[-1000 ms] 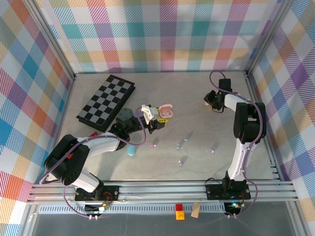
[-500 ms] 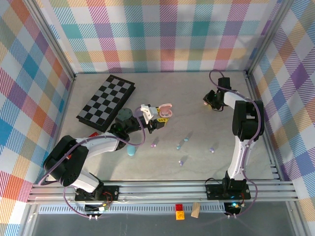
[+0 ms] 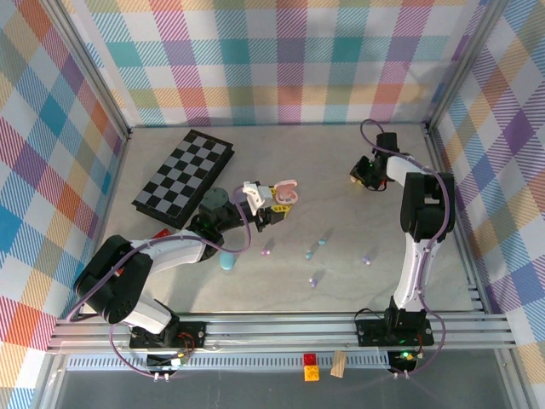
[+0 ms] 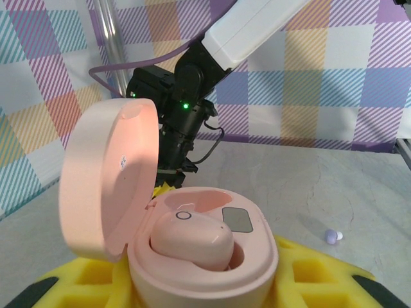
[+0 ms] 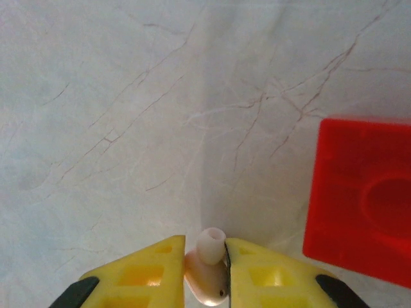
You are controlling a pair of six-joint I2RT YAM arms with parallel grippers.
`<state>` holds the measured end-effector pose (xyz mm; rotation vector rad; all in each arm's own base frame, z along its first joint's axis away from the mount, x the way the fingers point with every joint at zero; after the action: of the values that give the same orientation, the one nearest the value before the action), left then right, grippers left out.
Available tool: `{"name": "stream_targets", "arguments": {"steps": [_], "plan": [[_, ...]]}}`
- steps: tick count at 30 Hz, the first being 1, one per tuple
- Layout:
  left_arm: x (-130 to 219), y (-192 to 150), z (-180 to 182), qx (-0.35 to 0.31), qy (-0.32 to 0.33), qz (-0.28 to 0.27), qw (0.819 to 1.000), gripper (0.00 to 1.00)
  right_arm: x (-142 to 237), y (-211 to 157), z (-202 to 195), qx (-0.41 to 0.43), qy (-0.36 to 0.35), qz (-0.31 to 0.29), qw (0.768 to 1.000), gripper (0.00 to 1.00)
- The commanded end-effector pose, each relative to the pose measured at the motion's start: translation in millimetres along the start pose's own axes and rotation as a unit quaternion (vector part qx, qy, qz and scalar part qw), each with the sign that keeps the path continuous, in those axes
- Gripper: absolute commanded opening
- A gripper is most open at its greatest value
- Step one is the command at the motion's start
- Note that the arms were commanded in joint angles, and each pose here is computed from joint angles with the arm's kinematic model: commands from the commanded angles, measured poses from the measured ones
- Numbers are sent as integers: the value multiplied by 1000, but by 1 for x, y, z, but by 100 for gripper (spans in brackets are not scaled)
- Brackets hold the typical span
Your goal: Insert wireless bluetooth earbuds into charging case
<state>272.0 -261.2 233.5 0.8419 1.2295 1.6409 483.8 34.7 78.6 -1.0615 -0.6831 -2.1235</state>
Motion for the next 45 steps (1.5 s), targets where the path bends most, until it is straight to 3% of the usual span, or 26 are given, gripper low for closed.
{"name": "stream_targets", "arguments": {"steps": [1,9,24,29,35,40,45], "plan": [[7,11,2,-14,5,-17,1000,26,-3,-8,-1,7,-1,27,1000,17],[8,12,2,-14,6,-18,1000,26,11,-23,8,19,22,35,999,17],[14,14,3,-14,11,-17,1000,27,44,-103,-24,15,31,44,998,18],[15,19,4,-14,12,-24,1000,27,45,-131,-32,22,34,74,996,20],[16,28,6,-10,14,-40,999,27,43,-150,-29,36,32,92,995,31],[17,29,6,-10,17,-38,999,27,53,-159,-24,44,46,98,993,33],[16,27,6,-9,16,-34,999,27,63,-170,-7,60,91,147,983,39]]}}
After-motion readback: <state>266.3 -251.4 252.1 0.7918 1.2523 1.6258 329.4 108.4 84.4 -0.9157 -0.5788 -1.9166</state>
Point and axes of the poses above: each hand's point on the last joint's axis, 136 mm out from that joint toward the fingers, its own x axis back along the fingers, its own z axis along the line the jaws close on, y = z × x, the point moved 6 cm from there along x, back along the fingers, and after that the axes turned 9 degrees about -x, right-handed, at the moved point
